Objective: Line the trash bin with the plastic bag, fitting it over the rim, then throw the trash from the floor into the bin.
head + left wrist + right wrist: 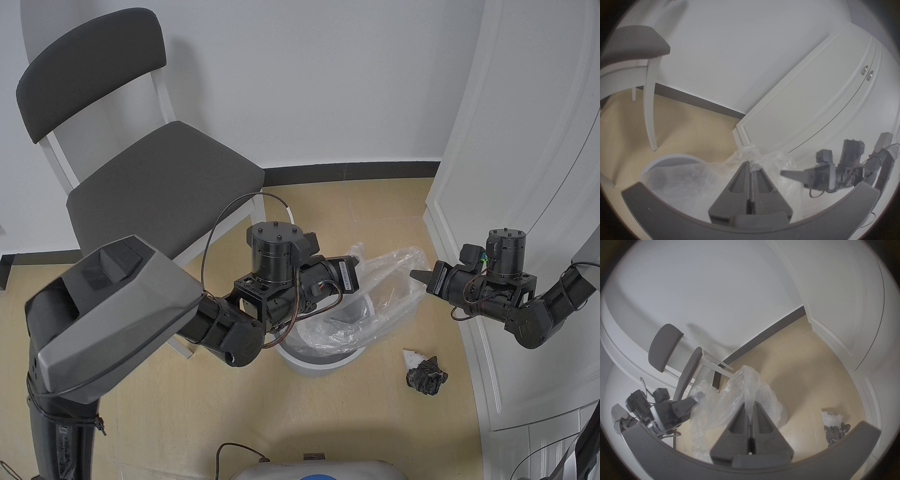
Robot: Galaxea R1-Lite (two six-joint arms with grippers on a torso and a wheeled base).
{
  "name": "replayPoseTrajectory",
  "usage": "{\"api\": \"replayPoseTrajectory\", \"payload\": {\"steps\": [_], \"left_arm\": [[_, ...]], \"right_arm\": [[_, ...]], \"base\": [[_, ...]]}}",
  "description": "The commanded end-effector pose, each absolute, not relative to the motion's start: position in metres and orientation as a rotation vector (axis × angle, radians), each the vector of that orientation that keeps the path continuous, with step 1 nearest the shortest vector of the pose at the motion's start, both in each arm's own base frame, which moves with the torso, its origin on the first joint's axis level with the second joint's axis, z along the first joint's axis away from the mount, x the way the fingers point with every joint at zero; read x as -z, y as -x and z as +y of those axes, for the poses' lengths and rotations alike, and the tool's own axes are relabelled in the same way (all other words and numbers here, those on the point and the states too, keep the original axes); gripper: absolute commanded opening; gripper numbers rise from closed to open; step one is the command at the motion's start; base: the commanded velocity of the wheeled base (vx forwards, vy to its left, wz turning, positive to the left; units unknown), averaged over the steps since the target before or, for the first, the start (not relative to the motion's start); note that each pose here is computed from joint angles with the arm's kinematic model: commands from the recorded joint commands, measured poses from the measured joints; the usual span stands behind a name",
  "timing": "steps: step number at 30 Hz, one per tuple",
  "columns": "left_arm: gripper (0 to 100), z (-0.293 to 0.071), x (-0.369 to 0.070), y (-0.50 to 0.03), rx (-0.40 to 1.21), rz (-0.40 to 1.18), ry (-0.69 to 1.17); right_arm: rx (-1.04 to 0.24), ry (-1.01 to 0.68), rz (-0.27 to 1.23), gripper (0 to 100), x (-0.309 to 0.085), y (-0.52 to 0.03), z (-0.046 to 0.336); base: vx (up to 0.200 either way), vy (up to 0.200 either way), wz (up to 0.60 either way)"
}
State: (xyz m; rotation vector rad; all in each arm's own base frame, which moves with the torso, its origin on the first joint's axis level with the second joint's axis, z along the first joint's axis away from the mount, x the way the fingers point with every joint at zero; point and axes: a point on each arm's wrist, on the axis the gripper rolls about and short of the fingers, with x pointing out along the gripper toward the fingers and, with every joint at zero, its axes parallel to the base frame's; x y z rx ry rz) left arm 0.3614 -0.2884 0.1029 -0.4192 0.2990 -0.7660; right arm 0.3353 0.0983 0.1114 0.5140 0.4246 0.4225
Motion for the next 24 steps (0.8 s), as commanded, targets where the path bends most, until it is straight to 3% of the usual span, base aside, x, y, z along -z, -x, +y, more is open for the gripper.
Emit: {"api": "replayPoseTrajectory", "payload": {"steps": [1,13,24], "left_arm": [[0,-0.292,-0.070,-0.393,0.750,0.323,0.455],[0,-0.304,-0.024,-0.431,0.773,0.382,0.544],[0,-0.300,-0.011,-0.436,0.752,0.400,0.565]], "right_arm": [[-0.460,-0.509,0.426,0,-0.117,-0.326,0.108],[-0.536,-0.481,0.439,0,-0.122,-0.304,0.129],[-0.563,-0.458,0.450,0,-0.120,-0.299,0.139]], "base": [[0.000,0.000,0.00],[0.000,0.000,0.00],[0.000,0.000,0.00]]}}
